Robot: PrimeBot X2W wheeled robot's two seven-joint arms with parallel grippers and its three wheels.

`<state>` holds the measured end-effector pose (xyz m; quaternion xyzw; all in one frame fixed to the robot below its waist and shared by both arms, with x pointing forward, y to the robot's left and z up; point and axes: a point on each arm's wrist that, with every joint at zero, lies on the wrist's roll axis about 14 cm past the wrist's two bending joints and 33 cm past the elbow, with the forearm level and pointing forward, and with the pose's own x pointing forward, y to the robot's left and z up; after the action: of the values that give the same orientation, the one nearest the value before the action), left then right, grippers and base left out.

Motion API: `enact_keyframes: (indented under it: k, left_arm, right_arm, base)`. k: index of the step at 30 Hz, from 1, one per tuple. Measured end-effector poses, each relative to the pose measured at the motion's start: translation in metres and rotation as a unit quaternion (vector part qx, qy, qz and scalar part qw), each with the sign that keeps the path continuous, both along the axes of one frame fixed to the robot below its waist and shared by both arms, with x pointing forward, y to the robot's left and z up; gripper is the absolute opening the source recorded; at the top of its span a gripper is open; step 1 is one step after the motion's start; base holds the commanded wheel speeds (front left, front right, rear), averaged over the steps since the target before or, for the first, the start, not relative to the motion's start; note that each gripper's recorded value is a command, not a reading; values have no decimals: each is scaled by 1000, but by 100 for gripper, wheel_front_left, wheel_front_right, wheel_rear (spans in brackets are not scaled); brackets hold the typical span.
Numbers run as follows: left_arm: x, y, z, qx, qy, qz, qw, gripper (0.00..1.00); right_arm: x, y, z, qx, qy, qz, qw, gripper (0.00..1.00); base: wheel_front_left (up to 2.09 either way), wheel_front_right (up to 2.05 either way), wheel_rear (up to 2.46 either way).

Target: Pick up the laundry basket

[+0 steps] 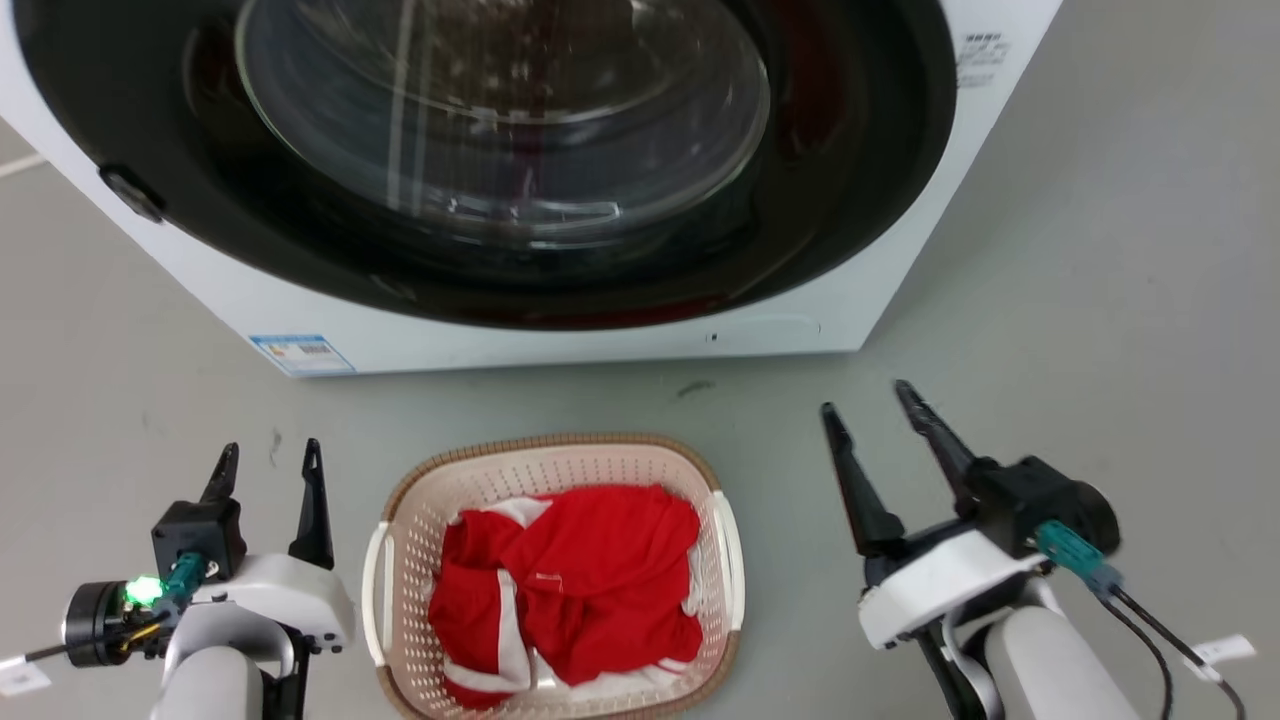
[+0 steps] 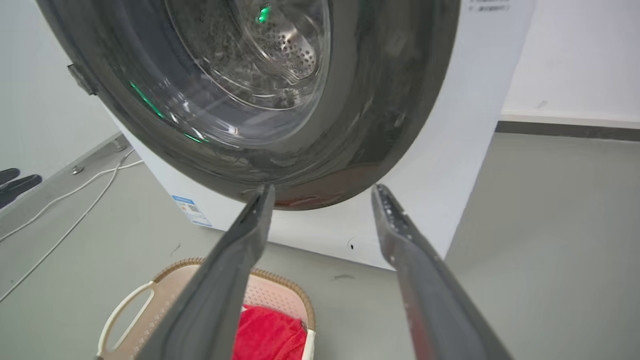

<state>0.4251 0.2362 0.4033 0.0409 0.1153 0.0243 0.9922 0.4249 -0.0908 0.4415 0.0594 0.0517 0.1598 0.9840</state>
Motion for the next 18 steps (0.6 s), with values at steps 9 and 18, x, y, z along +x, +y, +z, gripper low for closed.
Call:
enact_keyframes:
  k: [9,18]
  left_arm:
    - [6,7,-72,3,101,-5,995,100]
    - [4,1,-133,-3,182,-15,983,100]
  right_arm:
    - [15,26,-65,-13,84,49,995,100]
    - [14,41,-128,-23,167,86,982,100]
  base:
    - [0,0,0]
    - [0,0,0]
